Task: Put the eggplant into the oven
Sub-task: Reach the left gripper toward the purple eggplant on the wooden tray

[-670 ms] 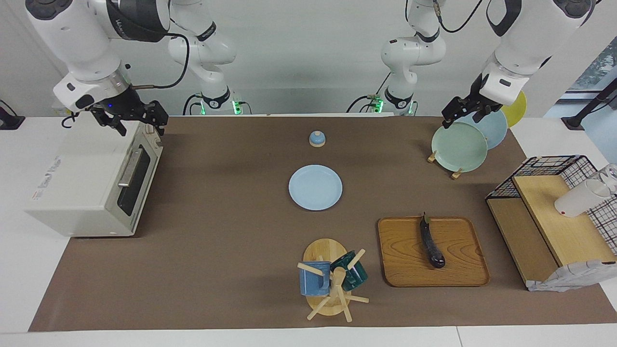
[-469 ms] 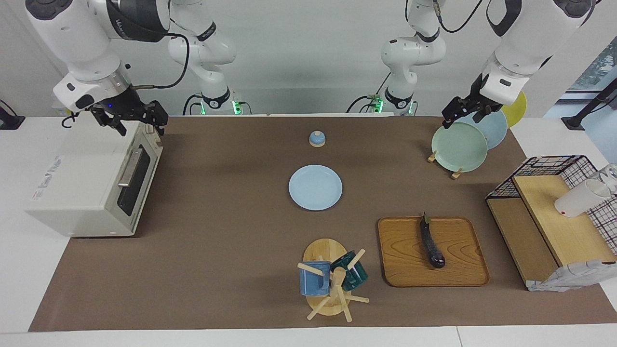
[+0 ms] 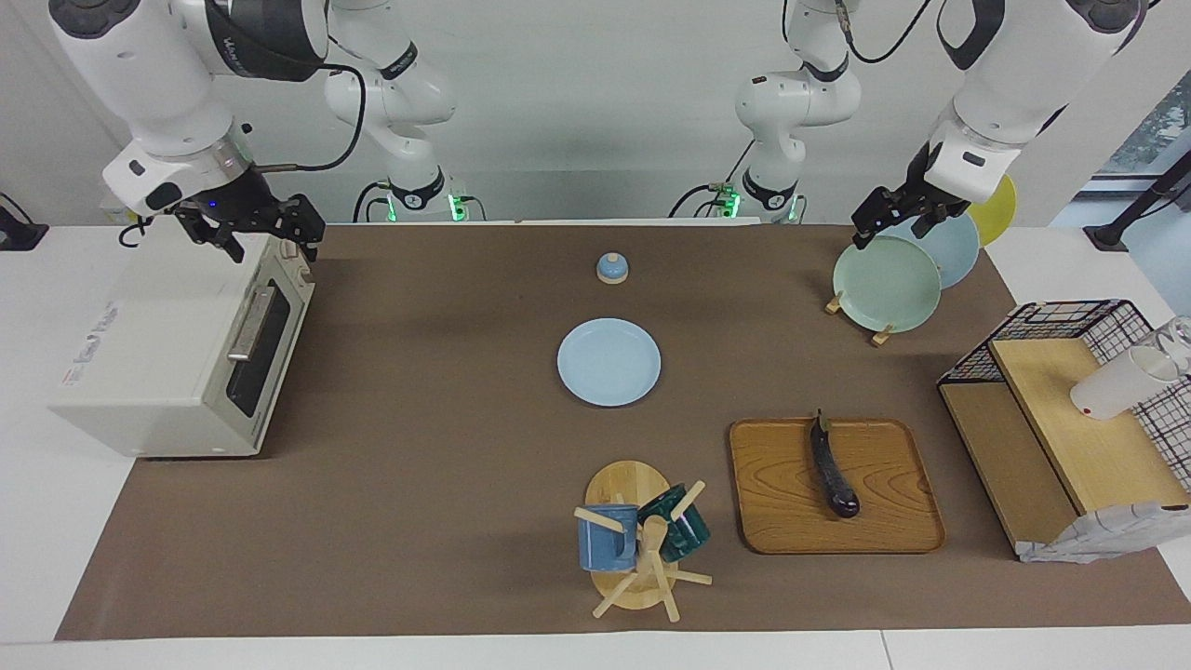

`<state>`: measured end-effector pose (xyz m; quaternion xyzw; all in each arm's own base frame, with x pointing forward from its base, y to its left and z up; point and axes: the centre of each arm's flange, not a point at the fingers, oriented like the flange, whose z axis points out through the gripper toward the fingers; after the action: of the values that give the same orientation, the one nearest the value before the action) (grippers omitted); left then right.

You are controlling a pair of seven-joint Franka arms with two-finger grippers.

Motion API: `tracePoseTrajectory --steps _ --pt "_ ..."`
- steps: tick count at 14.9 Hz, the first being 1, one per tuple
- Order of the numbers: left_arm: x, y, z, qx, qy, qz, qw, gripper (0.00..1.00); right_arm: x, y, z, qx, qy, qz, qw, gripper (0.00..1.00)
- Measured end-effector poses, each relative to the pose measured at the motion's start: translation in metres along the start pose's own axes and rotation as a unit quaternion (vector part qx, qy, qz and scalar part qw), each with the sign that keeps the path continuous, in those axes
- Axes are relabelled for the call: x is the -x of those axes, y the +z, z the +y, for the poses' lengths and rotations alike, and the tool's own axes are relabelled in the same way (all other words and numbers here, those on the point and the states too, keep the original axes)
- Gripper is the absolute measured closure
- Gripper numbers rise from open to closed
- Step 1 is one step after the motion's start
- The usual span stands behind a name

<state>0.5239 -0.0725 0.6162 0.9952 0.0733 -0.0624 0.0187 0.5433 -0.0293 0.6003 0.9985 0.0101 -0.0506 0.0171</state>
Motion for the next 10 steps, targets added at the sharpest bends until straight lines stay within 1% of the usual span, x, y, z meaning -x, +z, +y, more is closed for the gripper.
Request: tracePoseTrajectory --steps 4,6,8,10 --pt "-0.010 0.000 0.003 0.010 0.000 0.037 0.999 0.00 0.000 0.000 0.000 0.000 0.000 0.000 1.000 0.00" --pt "-0.016 0.004 0.005 0.014 0.003 0.048 0.999 0.00 0.000 0.000 0.000 0.000 0.000 0.000 1.000 0.00" --pt "-0.028 0.016 0.007 0.016 0.015 0.052 0.998 0.00 0.000 0.000 0.000 0.000 0.000 0.000 1.000 0.00" --pt "-0.045 0.037 0.010 0.016 0.030 0.040 0.999 0.00 0.000 0.000 0.000 0.000 0.000 0.000 1.000 0.00"
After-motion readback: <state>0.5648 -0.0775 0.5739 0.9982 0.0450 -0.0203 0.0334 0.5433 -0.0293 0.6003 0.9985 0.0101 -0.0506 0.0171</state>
